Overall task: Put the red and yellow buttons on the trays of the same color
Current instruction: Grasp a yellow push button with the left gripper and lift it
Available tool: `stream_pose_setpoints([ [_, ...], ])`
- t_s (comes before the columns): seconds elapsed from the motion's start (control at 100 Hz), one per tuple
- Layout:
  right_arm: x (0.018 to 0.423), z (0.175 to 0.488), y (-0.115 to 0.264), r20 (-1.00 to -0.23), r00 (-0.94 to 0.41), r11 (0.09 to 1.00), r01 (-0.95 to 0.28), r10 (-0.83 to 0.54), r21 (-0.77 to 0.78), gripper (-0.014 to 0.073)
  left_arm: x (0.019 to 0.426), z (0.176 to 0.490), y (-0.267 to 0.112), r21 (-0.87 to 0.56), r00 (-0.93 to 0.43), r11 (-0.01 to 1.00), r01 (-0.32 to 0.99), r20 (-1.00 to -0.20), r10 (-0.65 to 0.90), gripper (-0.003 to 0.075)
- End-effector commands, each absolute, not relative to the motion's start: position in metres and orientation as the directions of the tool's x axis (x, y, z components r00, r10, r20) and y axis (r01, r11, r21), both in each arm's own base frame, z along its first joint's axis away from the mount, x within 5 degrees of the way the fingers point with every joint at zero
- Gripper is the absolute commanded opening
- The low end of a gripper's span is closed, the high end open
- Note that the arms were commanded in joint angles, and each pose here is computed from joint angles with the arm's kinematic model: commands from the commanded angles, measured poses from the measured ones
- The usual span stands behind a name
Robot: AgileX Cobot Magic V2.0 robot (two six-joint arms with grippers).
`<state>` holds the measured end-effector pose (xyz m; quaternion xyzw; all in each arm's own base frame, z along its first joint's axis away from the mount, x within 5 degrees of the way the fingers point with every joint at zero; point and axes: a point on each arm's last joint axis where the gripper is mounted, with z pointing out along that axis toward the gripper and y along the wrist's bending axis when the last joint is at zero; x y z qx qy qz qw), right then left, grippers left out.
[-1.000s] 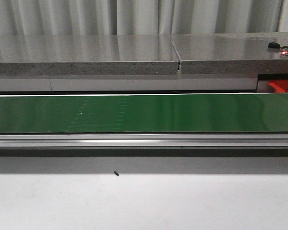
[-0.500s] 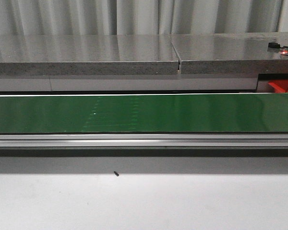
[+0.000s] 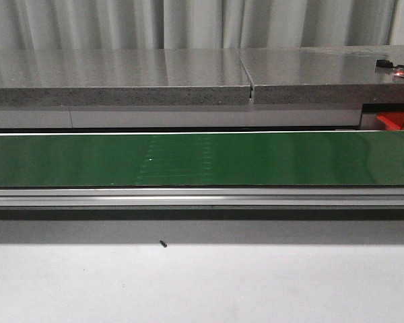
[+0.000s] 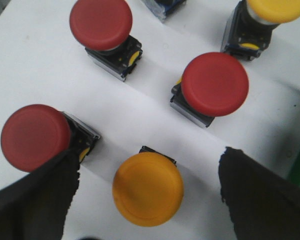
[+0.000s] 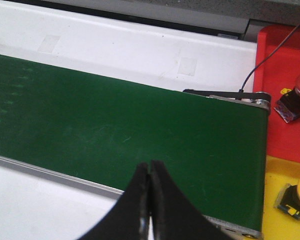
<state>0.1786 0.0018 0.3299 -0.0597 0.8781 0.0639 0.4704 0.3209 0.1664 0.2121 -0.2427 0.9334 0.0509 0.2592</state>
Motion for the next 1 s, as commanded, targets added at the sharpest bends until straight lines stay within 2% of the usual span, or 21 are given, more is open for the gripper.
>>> stream_pose_setpoints([
  [0.0,0.18,0.344,0.001,-0.878,-0.478,0.988,-0.149,-0.026,0.051,-0.0068,0.327,0.234,0.17,-0.035,-0.691,0.877,-0.48,-0.601,-0.402,0.0545],
  [0.28,0.18,0.344,0.001,-0.878,-0.478,0.988,-0.149,-0.026,0.051,-0.0068,0.329,0.233,0.171,-0.037,-0.677,0.876,-0.481,-0.619,-0.397,0.0545],
  [0.64,0.18,0.344,0.001,-0.878,-0.478,0.988,-0.149,-0.026,0.051,-0.0068,0.336,0.205,0.173,-0.052,-0.711,0.87,-0.49,-0.554,-0.433,0.0545],
  [0.91,0.18,0.344,0.001,-0.878,-0.478,0.988,-0.149,-0.026,0.051,-0.0068,0.337,0.201,0.173,-0.053,-0.716,0.87,-0.491,-0.545,-0.437,0.0544],
  [0.99,0.18,0.344,0.001,-0.878,-0.478,0.988,-0.149,-0.026,0.051,-0.0068,0.337,0.201,0.173,-0.053,-0.716,0.87,-0.491,-0.545,-0.437,0.0522],
])
